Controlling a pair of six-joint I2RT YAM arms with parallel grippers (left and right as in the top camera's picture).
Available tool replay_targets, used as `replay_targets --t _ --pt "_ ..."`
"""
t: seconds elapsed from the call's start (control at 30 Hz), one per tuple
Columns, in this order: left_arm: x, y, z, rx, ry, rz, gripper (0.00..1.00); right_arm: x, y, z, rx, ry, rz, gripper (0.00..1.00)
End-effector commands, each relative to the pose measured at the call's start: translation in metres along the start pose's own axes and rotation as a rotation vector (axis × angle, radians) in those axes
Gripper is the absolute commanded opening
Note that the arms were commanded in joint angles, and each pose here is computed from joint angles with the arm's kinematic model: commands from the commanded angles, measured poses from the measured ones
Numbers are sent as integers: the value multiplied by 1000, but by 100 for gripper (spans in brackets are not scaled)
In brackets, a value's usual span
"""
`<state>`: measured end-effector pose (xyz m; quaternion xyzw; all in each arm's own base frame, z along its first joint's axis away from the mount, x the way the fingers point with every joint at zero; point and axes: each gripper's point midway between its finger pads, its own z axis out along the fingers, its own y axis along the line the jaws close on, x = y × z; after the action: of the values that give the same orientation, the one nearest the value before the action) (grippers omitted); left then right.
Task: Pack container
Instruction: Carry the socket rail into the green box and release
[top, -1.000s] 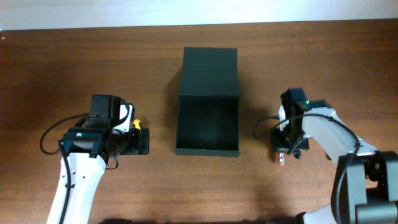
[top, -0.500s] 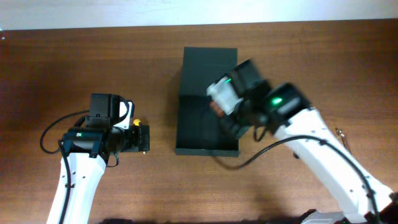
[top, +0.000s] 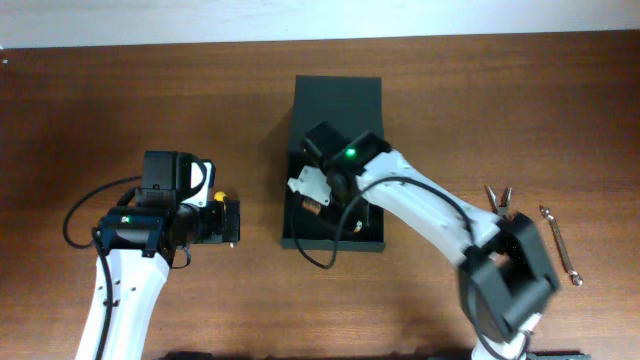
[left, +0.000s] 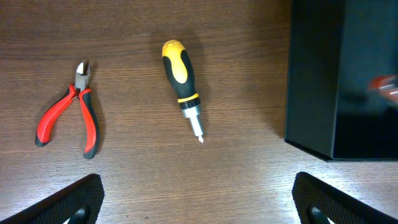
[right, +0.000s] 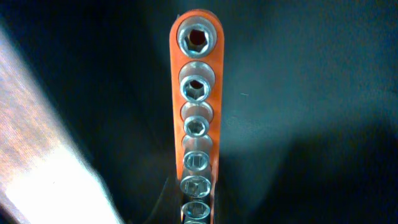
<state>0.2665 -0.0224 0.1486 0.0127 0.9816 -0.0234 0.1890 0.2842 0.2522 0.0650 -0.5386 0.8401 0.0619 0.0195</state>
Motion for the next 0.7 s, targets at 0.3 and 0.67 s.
replay_targets --t 0.3,0.67 --pt "-8 0 -9 -5 -40 -4 99 0 9 5 -73 33 68 57" --pt "-9 0 -9 -5 -43 -4 99 30 -58 -209 255 -206 532 86"
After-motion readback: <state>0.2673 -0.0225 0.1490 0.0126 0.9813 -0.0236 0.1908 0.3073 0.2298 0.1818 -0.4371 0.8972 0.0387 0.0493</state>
